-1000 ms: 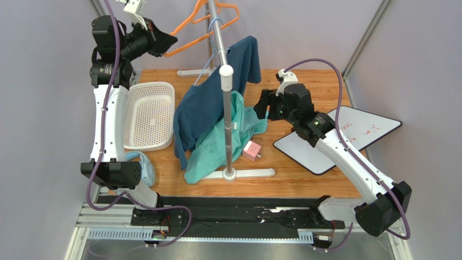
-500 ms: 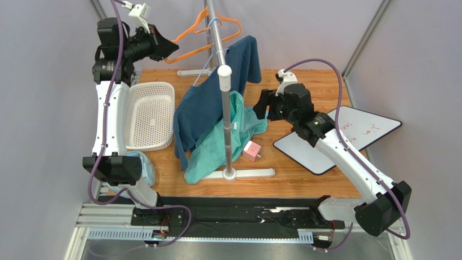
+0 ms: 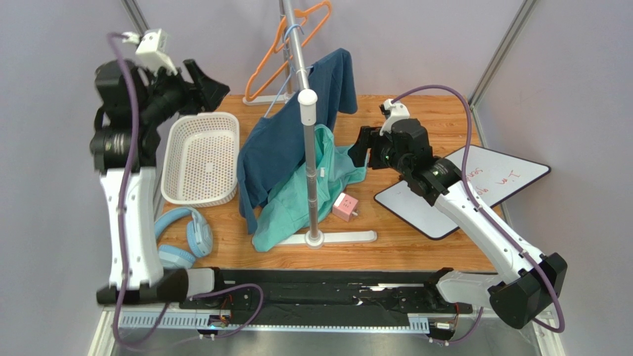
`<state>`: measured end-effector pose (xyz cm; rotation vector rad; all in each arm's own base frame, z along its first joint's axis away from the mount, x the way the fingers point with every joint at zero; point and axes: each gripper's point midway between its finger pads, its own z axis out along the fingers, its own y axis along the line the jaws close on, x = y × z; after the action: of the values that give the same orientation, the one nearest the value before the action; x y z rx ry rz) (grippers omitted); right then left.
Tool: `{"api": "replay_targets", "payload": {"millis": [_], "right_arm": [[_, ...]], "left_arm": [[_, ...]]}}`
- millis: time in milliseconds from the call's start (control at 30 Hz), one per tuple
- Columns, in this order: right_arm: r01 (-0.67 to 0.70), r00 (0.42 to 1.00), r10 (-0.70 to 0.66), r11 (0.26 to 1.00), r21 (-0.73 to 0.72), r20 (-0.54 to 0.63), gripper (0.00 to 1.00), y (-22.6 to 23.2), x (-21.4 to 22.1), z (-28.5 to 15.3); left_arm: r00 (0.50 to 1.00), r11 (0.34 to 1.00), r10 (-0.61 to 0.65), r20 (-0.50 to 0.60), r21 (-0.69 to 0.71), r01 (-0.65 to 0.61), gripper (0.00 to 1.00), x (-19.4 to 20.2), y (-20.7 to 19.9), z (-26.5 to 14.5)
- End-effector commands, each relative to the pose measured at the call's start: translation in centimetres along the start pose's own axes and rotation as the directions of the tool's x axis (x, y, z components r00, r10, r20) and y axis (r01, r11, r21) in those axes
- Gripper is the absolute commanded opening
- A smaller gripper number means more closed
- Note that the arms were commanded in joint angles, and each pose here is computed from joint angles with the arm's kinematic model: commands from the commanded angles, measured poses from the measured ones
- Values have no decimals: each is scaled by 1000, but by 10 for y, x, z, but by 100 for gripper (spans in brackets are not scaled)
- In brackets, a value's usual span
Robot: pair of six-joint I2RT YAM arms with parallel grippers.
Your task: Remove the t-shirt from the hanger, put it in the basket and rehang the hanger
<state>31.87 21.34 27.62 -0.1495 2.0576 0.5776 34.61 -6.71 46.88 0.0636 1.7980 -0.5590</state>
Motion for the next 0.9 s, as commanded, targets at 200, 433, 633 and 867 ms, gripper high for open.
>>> {"api": "replay_targets", "payload": {"millis": [200,433,633,867], "right_arm": [[-66,997,67,998,-21,35,70,-5,16,-19],[-105,994,106,994,-27,26,68,-8,31,-16],[-141,990,142,987,-81,11,68,1,37,-18],[-172,984,159,967,-187,-84,74,20,58,0]], "left_arm": [[970,883,-233,72,433,180,63,99,-106,-122],[955,823,-281,-90,490,288,62,195,-102,-128],[908,823,-360,-213,386,417,77,265,-72,-92],[886,853,-344,-312,290,434,76,307,-69,-61]]}}
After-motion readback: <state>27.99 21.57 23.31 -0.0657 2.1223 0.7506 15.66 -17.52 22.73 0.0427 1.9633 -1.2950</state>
